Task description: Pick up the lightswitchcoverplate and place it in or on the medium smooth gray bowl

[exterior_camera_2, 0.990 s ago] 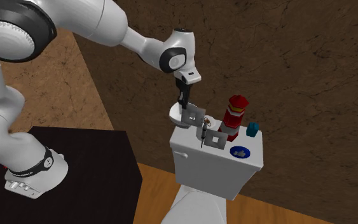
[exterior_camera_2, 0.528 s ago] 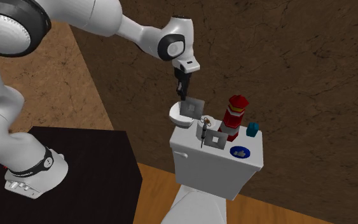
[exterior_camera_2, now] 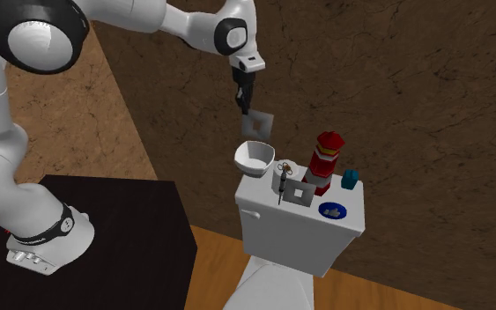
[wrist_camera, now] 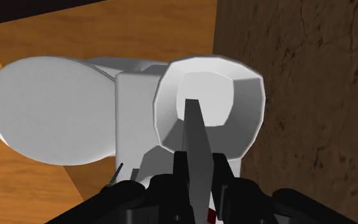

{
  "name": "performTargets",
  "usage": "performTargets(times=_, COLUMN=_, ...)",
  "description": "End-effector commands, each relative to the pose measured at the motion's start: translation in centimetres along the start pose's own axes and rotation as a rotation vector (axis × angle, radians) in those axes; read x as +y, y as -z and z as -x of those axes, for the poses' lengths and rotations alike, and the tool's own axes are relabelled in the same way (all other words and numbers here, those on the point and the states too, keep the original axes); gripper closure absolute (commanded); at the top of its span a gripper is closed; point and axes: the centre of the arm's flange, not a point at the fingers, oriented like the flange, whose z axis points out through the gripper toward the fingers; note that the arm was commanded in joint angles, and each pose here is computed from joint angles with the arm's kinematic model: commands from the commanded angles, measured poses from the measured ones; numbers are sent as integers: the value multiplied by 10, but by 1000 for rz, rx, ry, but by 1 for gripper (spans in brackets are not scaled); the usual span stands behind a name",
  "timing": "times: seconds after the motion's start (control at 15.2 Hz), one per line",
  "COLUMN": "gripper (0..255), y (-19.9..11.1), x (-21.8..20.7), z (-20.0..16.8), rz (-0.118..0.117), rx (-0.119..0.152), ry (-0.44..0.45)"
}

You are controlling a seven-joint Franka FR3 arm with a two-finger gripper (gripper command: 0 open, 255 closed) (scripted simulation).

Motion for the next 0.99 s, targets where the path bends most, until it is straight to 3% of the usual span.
performTargets(times=0.0, gripper=255, y=13, x=-21, z=12, rz=1, rx=0, ry=-1)
performTargets(times=0.92, gripper=255, y=-52, x=-29, z=20, rz=1, rx=0, ry=-1)
